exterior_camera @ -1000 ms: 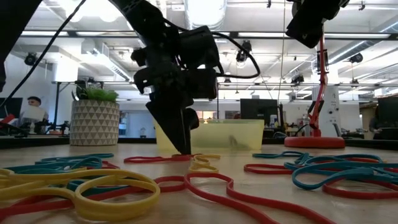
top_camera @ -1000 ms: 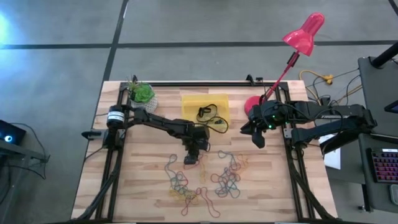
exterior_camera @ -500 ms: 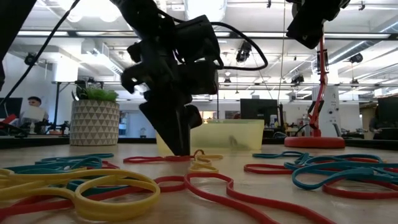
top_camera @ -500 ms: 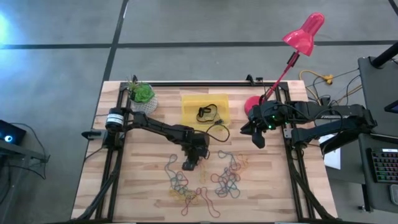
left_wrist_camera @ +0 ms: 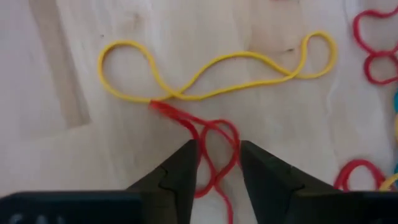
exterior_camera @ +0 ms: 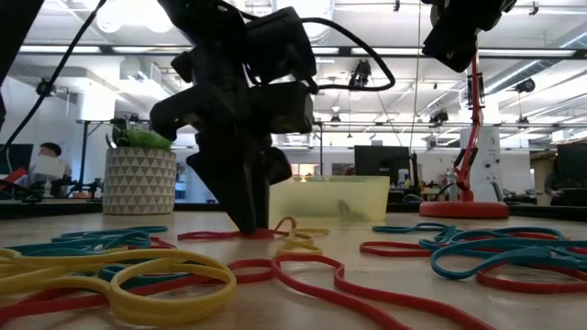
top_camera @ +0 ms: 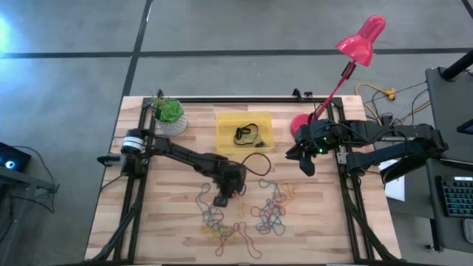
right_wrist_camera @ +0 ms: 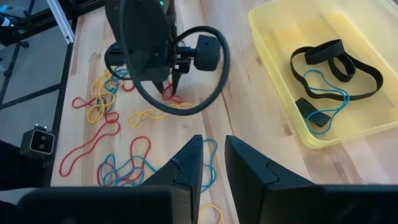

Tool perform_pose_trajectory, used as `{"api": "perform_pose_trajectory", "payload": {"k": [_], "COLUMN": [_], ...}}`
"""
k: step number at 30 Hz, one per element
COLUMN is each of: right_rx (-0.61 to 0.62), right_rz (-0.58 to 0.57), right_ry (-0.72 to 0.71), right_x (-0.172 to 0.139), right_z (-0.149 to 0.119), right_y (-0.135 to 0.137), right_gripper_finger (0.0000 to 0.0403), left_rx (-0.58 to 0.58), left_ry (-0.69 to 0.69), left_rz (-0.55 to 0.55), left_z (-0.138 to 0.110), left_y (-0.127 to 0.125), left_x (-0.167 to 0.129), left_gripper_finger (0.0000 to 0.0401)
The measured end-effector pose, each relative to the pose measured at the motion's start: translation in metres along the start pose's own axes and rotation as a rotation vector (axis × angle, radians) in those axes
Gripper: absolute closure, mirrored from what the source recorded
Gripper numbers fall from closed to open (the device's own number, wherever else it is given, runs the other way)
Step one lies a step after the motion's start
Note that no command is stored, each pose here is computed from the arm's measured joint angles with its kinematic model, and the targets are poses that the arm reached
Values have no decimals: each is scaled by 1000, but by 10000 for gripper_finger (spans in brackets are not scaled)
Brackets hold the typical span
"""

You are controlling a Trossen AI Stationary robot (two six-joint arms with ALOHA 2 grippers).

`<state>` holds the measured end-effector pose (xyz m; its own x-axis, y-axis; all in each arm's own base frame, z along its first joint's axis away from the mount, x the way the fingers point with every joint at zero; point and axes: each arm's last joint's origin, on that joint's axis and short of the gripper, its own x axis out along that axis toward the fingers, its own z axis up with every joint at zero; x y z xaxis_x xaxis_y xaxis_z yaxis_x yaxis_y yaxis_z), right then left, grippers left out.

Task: Pick and place rubber bands into bin
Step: Put the red rubber band into the yellow bin

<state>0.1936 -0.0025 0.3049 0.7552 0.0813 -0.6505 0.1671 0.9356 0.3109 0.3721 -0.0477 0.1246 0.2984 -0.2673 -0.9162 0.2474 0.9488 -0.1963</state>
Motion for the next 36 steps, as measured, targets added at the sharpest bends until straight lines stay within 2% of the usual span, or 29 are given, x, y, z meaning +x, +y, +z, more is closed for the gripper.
{"api": "perform_pose_trajectory", "payload": {"k": [5,7,13,19,24,36], "right_rx": [5,8,8,15,16,19], "right_rz": [0,0,0,1,0,1], "right_ry": [0,0,0,-1,-1,0], "right_x": [0,0,0,0,0,0], "right_z": [0,0,0,0,0,0], "right_y": [0,0,0,0,0,0], "right_gripper_finger": [344,344,344,344,344,344], "left_rx": [-14,-16,-12,3,4,-5], "left_ry": [21,25,6,-83,-144,-243], "left_rz": [44,50,55,64,115,84], "left_z": [-6,-8,-6,3,8,16], "left_y": [2,2,2,-1,2,0], "left_x": [3,4,0,-19,-32,-41], "left_gripper_finger": [380,394,400,401,400,401]}}
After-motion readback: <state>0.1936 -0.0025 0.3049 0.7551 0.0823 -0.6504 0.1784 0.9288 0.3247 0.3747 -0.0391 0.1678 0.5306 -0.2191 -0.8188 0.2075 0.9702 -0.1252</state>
